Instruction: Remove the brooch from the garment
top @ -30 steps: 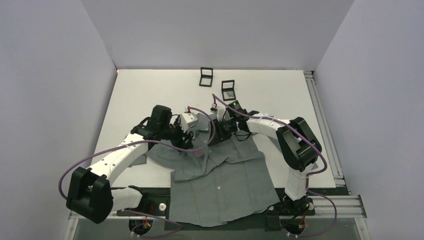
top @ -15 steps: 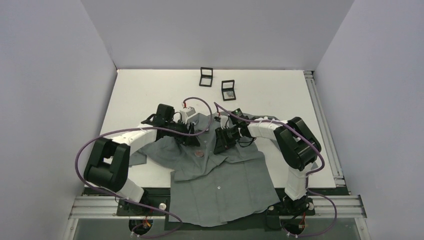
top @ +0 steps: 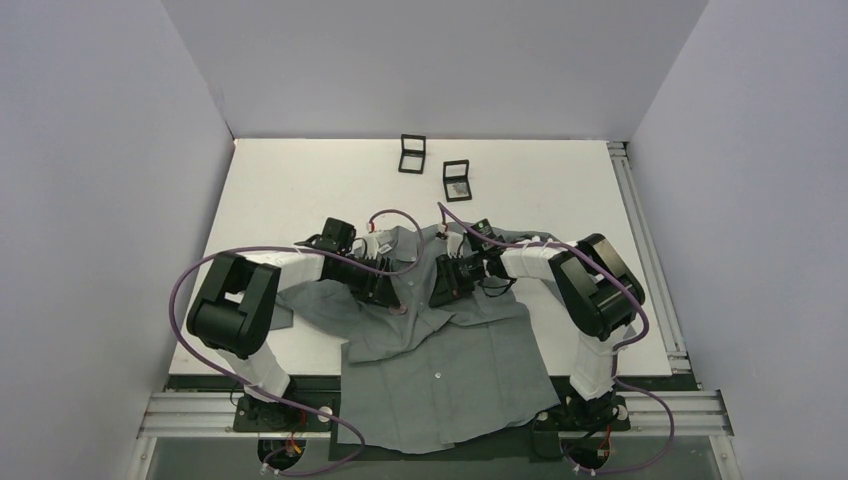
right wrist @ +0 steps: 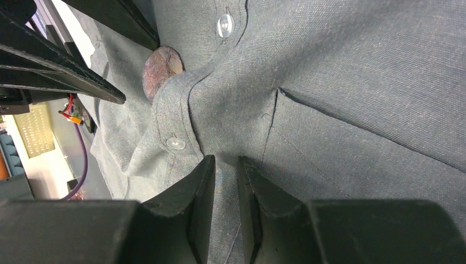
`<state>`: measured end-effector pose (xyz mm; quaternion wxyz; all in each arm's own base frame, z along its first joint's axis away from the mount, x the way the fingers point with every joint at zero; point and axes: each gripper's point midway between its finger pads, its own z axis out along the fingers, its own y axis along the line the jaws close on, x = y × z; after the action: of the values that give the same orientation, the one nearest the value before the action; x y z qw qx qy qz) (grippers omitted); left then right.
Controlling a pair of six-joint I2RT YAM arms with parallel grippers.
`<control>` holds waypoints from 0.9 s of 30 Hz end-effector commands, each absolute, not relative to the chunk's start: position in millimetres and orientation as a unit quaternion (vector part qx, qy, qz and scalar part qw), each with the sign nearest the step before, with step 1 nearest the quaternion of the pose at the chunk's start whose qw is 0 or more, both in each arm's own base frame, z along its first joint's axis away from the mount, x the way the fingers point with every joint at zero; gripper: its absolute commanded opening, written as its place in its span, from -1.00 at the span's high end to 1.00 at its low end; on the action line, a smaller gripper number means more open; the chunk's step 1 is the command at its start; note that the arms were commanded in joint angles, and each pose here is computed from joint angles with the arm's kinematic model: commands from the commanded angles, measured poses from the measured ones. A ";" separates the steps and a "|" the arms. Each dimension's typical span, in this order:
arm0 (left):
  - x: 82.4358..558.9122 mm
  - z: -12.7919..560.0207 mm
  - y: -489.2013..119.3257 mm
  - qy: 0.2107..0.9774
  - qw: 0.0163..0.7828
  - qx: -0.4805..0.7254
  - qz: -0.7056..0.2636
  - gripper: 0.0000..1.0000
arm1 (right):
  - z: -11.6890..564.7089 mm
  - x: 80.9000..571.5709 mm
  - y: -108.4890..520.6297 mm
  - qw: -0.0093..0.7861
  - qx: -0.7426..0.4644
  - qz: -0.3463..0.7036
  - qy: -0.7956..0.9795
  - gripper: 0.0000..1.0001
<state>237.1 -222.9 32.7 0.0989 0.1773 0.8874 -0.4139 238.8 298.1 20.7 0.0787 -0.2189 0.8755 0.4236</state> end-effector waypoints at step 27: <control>227.0 36.3 -252.2 0.868 0.051 0.154 -0.470 0.13 | 4.1 233.4 279.0 0.097 -0.239 0.379 0.889 0.60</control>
<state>222.6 -238.7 30.7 0.0550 0.1486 0.8850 -0.4378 237.6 294.9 20.6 0.0942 -0.2319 0.8714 0.4219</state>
